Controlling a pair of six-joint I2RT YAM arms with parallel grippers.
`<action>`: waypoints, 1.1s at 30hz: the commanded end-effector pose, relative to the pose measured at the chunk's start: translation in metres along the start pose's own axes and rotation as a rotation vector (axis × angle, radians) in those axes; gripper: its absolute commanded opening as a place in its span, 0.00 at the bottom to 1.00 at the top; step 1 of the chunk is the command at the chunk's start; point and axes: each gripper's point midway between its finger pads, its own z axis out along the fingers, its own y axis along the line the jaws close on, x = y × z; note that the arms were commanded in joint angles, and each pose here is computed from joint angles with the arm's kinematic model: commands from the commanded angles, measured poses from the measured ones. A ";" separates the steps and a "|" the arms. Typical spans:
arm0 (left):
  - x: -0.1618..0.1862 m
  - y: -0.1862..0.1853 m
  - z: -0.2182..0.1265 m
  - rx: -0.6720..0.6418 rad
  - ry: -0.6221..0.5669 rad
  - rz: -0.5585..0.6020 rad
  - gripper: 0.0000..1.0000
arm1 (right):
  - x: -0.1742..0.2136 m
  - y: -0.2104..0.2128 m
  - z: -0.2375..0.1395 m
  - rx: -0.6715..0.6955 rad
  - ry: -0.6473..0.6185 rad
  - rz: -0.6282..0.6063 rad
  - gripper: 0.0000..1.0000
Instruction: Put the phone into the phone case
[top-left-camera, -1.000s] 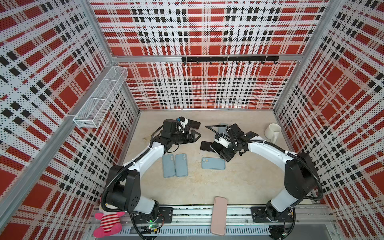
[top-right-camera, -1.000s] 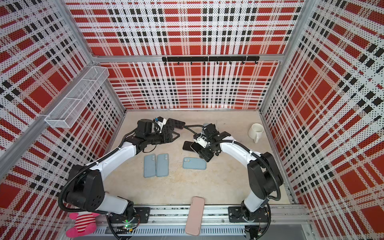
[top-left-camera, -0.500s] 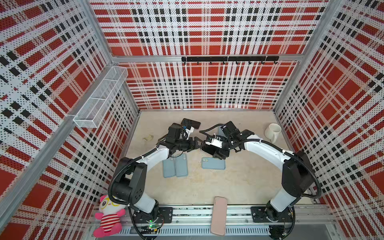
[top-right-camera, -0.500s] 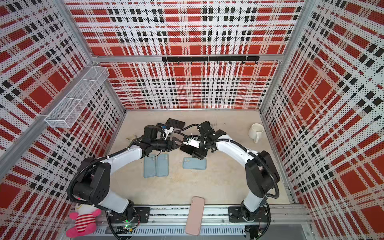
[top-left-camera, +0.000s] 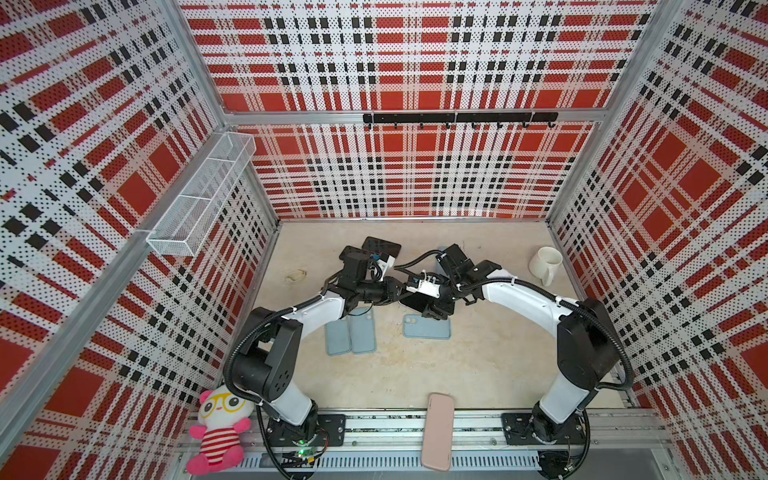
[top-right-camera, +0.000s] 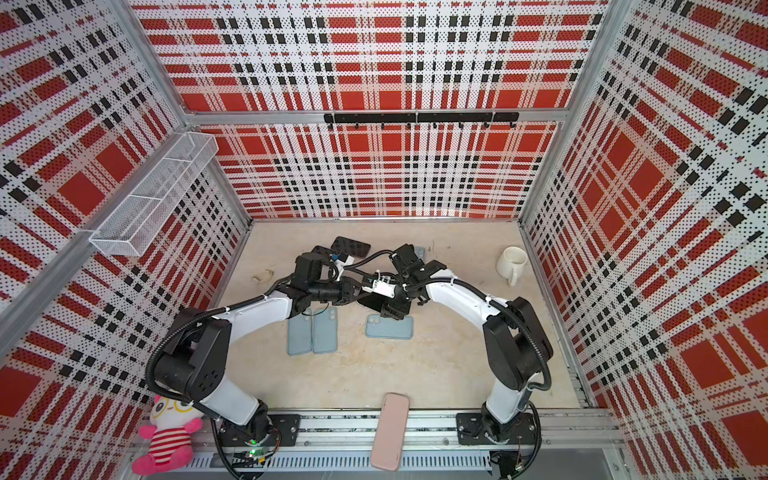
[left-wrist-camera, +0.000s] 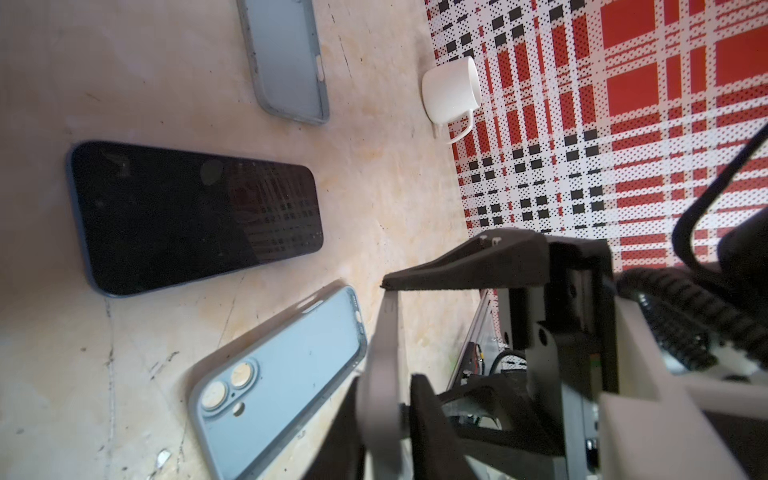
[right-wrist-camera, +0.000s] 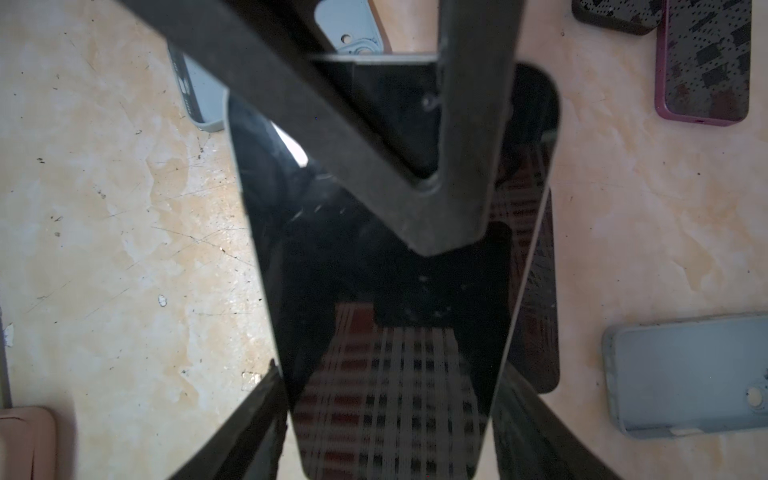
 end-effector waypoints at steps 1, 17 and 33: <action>-0.003 -0.007 0.000 0.032 -0.023 0.034 0.10 | -0.022 -0.004 -0.009 0.020 -0.062 -0.055 0.55; -0.022 -0.058 -0.037 0.367 -0.340 0.037 0.00 | 0.047 -0.037 -0.091 -0.075 -0.455 1.112 0.94; -0.010 -0.058 -0.027 0.427 -0.294 0.023 0.01 | 0.008 -0.019 -0.093 -0.543 -0.719 1.113 0.58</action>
